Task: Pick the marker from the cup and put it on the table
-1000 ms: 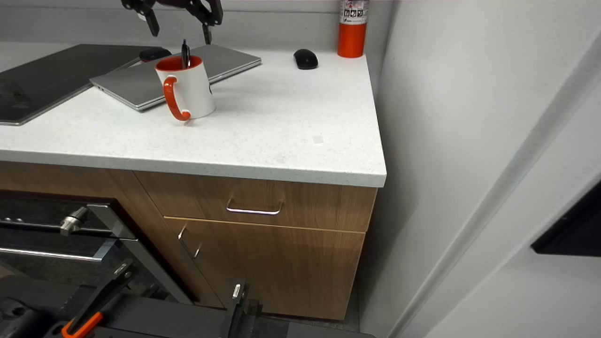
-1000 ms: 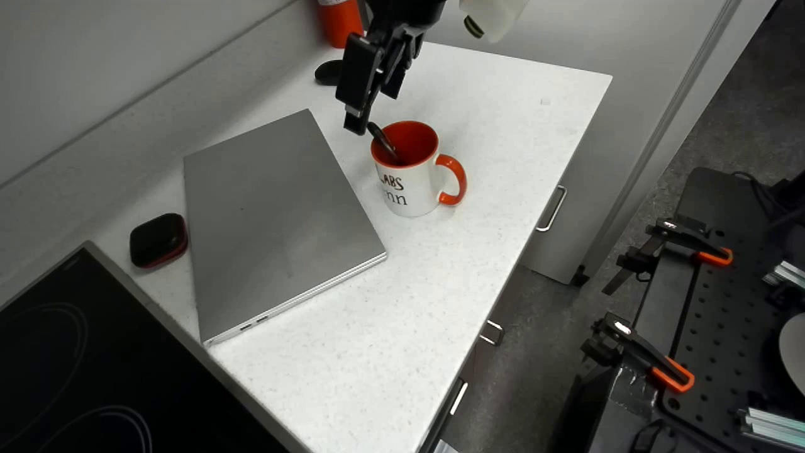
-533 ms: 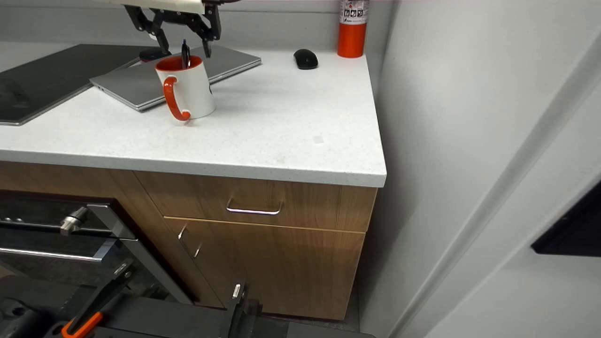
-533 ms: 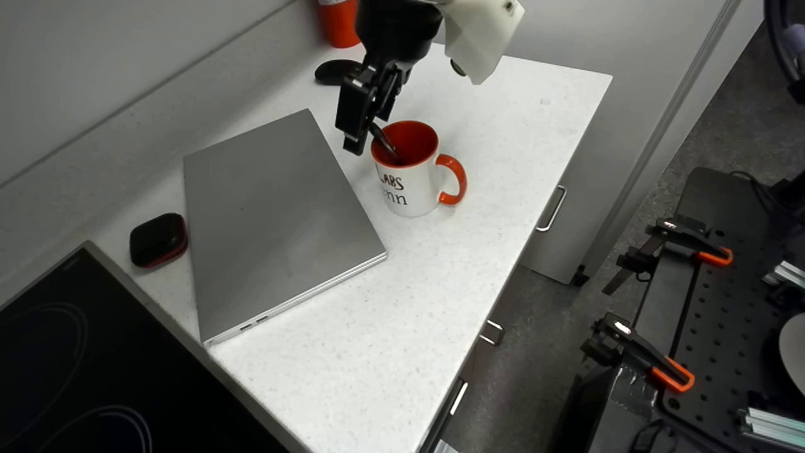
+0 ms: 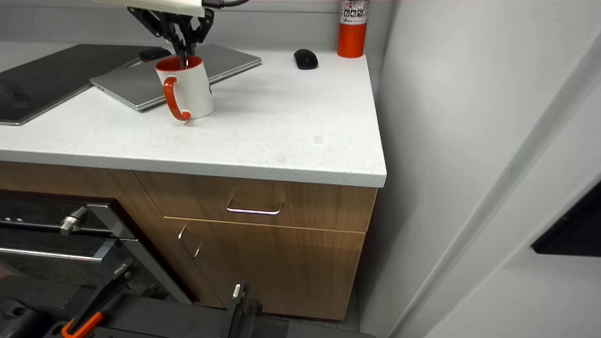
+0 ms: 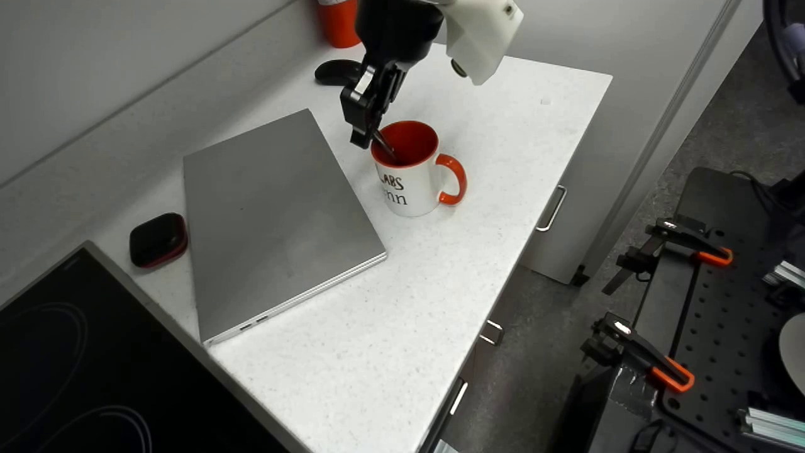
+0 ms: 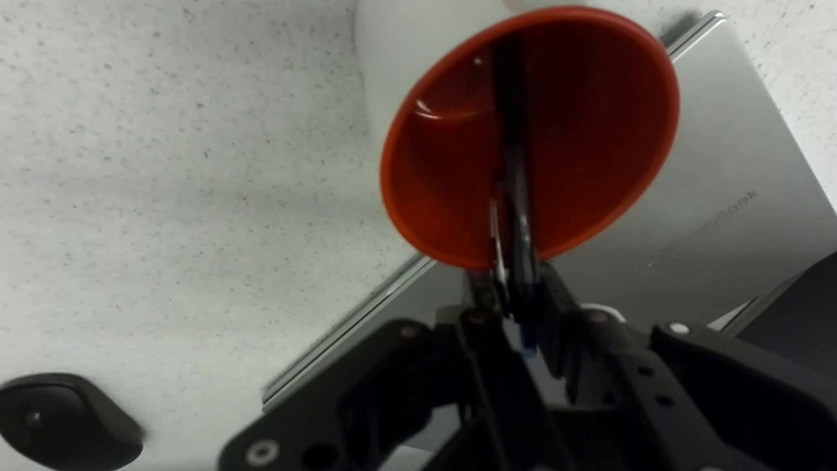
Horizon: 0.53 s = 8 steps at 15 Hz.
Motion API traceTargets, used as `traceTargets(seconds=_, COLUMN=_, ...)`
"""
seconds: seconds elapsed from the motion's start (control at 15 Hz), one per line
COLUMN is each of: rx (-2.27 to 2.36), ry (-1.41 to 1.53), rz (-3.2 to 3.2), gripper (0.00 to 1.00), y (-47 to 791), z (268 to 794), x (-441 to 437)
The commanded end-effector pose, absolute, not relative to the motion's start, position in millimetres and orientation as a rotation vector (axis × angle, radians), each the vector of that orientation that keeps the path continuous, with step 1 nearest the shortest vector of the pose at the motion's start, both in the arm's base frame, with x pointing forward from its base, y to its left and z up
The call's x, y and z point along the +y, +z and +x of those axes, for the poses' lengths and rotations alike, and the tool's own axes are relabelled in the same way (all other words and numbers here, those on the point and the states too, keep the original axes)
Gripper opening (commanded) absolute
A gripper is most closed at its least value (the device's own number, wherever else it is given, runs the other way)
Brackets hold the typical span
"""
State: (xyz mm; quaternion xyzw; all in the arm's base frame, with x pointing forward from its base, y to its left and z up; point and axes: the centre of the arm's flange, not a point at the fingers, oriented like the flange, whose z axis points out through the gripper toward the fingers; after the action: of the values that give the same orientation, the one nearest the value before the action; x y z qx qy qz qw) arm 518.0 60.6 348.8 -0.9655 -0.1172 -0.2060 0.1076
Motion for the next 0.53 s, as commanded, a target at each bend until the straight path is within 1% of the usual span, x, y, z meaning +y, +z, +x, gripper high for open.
traceTargets(seconds=0.0, rx=-0.352, ry=-0.658, rz=-2.818, gripper=0.00, y=353.0, z=510.2, x=58.3)
traceTargets(seconds=0.07, rx=-0.352, ry=-0.661, rz=-2.820, gripper=0.04, y=355.7, z=509.3, x=58.0)
traceTargets(seconds=0.33, rx=-0.382, ry=-0.684, rz=-2.824, gripper=0.04, y=389.1, z=497.5, x=58.5)
traceTargets(seconds=0.47, rx=-0.405, ry=-0.762, rz=-2.817, gripper=0.04, y=419.5, z=484.0, x=59.6)
